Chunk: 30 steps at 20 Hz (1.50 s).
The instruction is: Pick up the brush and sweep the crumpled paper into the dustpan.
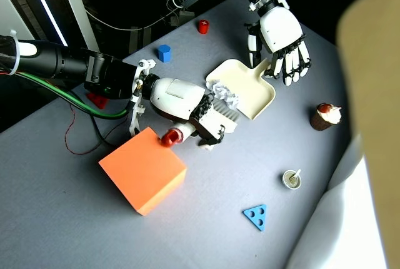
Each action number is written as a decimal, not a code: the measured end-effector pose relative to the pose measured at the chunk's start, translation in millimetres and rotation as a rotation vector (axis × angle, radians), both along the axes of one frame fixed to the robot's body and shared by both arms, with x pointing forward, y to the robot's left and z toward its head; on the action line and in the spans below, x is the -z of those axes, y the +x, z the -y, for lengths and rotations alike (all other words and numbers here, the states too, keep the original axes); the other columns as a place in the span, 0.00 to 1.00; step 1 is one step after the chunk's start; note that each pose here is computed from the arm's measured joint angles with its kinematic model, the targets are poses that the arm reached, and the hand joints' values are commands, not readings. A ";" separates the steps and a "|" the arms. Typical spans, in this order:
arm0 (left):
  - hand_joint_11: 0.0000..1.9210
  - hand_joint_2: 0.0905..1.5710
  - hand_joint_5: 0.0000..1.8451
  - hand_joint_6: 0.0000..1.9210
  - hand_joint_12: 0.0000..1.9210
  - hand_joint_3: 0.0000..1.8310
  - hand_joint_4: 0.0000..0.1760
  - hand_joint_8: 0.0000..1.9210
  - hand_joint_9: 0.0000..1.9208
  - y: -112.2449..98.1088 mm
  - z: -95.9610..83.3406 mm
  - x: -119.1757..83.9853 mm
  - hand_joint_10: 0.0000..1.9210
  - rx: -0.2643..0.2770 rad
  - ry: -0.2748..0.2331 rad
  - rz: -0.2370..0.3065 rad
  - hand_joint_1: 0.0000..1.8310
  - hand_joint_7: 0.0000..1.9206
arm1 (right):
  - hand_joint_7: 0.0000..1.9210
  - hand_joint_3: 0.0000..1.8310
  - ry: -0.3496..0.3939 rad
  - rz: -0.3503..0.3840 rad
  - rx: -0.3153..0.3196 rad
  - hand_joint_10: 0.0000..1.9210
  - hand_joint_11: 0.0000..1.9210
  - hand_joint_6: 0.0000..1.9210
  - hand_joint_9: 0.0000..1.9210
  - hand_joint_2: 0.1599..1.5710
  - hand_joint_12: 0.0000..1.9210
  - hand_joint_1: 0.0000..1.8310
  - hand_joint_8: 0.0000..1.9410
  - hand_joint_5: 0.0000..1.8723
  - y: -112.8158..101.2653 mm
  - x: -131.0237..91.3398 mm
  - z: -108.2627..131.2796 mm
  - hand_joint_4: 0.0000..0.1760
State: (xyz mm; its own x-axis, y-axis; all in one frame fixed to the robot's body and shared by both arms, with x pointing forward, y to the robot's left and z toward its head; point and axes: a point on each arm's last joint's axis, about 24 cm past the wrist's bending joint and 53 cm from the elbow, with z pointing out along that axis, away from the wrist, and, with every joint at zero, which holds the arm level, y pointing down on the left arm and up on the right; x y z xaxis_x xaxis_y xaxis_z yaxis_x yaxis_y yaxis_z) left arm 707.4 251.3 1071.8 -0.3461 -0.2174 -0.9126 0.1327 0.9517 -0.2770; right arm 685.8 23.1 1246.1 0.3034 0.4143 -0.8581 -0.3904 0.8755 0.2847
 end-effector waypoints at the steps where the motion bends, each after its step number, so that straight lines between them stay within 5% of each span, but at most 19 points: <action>1: 0.01 0.70 0.53 0.51 0.43 0.00 0.14 0.00 0.24 0.0 0.0 -0.1 0.00 0.000 0.000 0.000 0.58 0.28 | 0.60 0.00 -0.007 0.014 -0.009 1.00 0.78 1.00 0.70 0.67 1.00 0.75 1.00 0.55 -3.3 -4.0 0.8 0.00; 7: 0.00 0.69 0.53 0.51 0.44 0.00 0.00 0.00 0.23 0.1 0.1 -0.4 0.00 0.000 0.000 0.002 0.59 0.29 | 0.57 0.00 -0.111 0.054 -0.052 1.00 0.80 0.97 0.70 0.71 1.00 0.76 1.00 0.43 -16.9 -14.9 5.2 0.00; 8: 0.00 0.70 0.52 0.52 0.45 0.00 0.11 0.00 0.22 0.1 0.0 -0.5 0.00 0.000 0.000 0.003 0.58 0.28 | 0.57 0.00 -0.139 0.064 -0.056 1.00 0.80 1.00 0.70 0.71 1.00 0.77 1.00 0.43 -19.6 -16.1 4.1 0.00; 10: 0.00 0.70 0.52 0.52 0.45 0.00 0.09 0.00 0.23 0.1 -0.1 -0.5 0.00 -0.001 0.000 0.002 0.58 0.29 | 0.57 0.00 -0.188 0.080 -0.074 1.00 0.79 1.00 0.69 0.72 1.00 0.77 1.00 0.43 -25.4 -22.6 2.0 0.00; 11: 0.00 0.70 0.52 0.52 0.45 0.00 0.21 0.00 0.23 0.2 0.0 -0.6 0.00 -0.001 -0.001 0.003 0.58 0.29 | 0.57 0.00 -0.204 0.089 -0.089 1.00 0.79 0.94 0.69 0.72 1.00 0.76 1.00 0.42 -27.5 -30.0 0.0 0.00; 13: 0.00 0.69 0.54 0.49 0.46 0.00 0.00 0.00 0.24 0.2 -0.1 -0.8 0.00 -0.001 -0.001 0.003 0.59 0.30 | 0.56 0.00 -0.237 0.119 -0.091 1.00 0.79 0.96 0.69 0.73 1.00 0.77 1.00 0.42 -29.1 -43.8 -2.1 0.00; 14: 0.00 0.69 0.54 0.49 0.46 0.00 0.00 0.00 0.24 0.2 -0.1 -0.7 0.00 -0.001 -0.001 0.003 0.59 0.30 | 0.56 0.00 -0.267 0.137 -0.080 1.00 0.79 0.96 0.69 0.73 1.00 0.77 1.00 0.42 -29.8 -46.1 -3.1 0.00; 16: 0.00 0.70 0.53 0.52 0.45 0.00 0.19 0.00 0.24 0.2 -0.5 -0.7 0.00 -0.002 -0.001 0.003 0.58 0.29 | 0.57 0.00 -0.389 0.154 -0.077 1.00 0.77 0.99 0.68 0.72 1.00 0.76 1.00 0.43 -30.5 -46.5 -15.0 0.00; 17: 0.00 0.70 0.52 0.52 0.45 0.00 0.20 0.00 0.24 0.2 -0.5 -0.8 0.00 -0.002 0.000 0.003 0.58 0.29 | 0.56 0.00 -0.426 0.166 -0.082 1.00 0.77 1.00 0.68 0.72 1.00 0.76 1.00 0.44 -30.3 -52.6 -20.7 0.00; 19: 0.00 0.69 0.53 0.51 0.44 0.00 0.00 0.00 0.23 0.5 -0.1 -1.7 0.00 0.000 0.001 0.009 0.59 0.29 | 0.55 0.00 -0.503 0.250 -0.063 1.00 0.77 1.00 0.67 0.72 1.00 0.77 1.00 0.45 -34.8 -82.6 -31.3 0.00; 21: 0.00 0.69 0.54 0.50 0.44 0.00 0.00 0.00 0.23 0.4 -1.0 -1.9 0.00 -0.002 0.003 0.013 0.59 0.28 | 0.55 0.00 -0.578 0.338 -0.010 1.00 0.76 1.00 0.66 0.72 1.00 0.76 1.00 0.45 -41.5 -111.5 -37.2 0.00; 23: 0.01 0.69 0.54 0.50 0.44 0.00 0.08 0.00 0.25 -0.3 -1.9 -0.8 0.00 -0.008 -0.002 0.008 0.59 0.29 | 0.53 0.00 -0.658 0.305 -0.002 1.00 0.76 1.00 0.65 0.73 1.00 0.75 1.00 0.45 -39.4 -107.2 -45.9 0.00; 24: 0.02 0.69 0.54 0.50 0.44 0.00 0.01 0.00 0.25 -0.2 -1.7 -1.1 0.00 -0.007 0.000 0.010 0.59 0.29 | 0.54 0.00 -0.700 0.253 -0.011 1.00 0.76 1.00 0.66 0.73 1.00 0.75 1.00 0.45 -33.8 -98.1 -50.5 0.00; 25: 0.02 0.70 0.53 0.51 0.44 0.00 0.16 0.00 0.24 -0.2 -1.3 -1.7 0.00 -0.003 0.003 0.013 0.58 0.29 | 0.54 0.00 -0.716 0.224 -0.012 1.00 0.76 1.00 0.66 0.74 1.00 0.75 1.00 0.45 -30.8 -93.3 -51.5 0.00; 27: 0.01 0.70 0.53 0.51 0.44 0.00 0.00 0.00 0.23 -1.0 -2.3 0.0 0.00 -0.004 0.006 0.009 0.59 0.29 | 0.53 0.00 -0.773 0.157 0.007 1.00 0.76 1.00 0.66 0.73 1.00 0.76 1.00 0.44 -21.8 -78.4 -48.1 0.00; 28: 0.02 0.69 0.54 0.50 0.44 0.00 0.06 0.00 0.24 -1.5 -3.1 1.4 0.00 -0.005 0.007 0.005 0.59 0.29 | 0.54 0.00 -0.782 0.140 0.011 1.00 0.76 1.00 0.66 0.73 1.00 0.75 1.00 0.44 -19.6 -74.7 -45.9 0.00; 30: 0.01 0.69 0.54 0.50 0.45 0.00 0.00 0.00 0.25 -2.4 -5.7 1.3 0.01 -0.008 0.010 0.001 0.60 0.30 | 0.53 0.00 -0.796 0.109 0.000 1.00 0.75 1.00 0.66 0.75 1.00 0.75 1.00 0.44 -18.9 -67.1 -44.3 0.00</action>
State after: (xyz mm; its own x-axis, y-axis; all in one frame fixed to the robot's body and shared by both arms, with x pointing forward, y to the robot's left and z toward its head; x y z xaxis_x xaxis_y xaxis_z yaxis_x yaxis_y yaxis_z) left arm 705.0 257.0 1070.5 -0.3432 -0.2111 -0.9152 0.1253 0.9554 -0.2673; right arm 666.9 67.5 1313.3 0.4027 -0.3093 -0.8615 -0.3796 0.8000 -0.4646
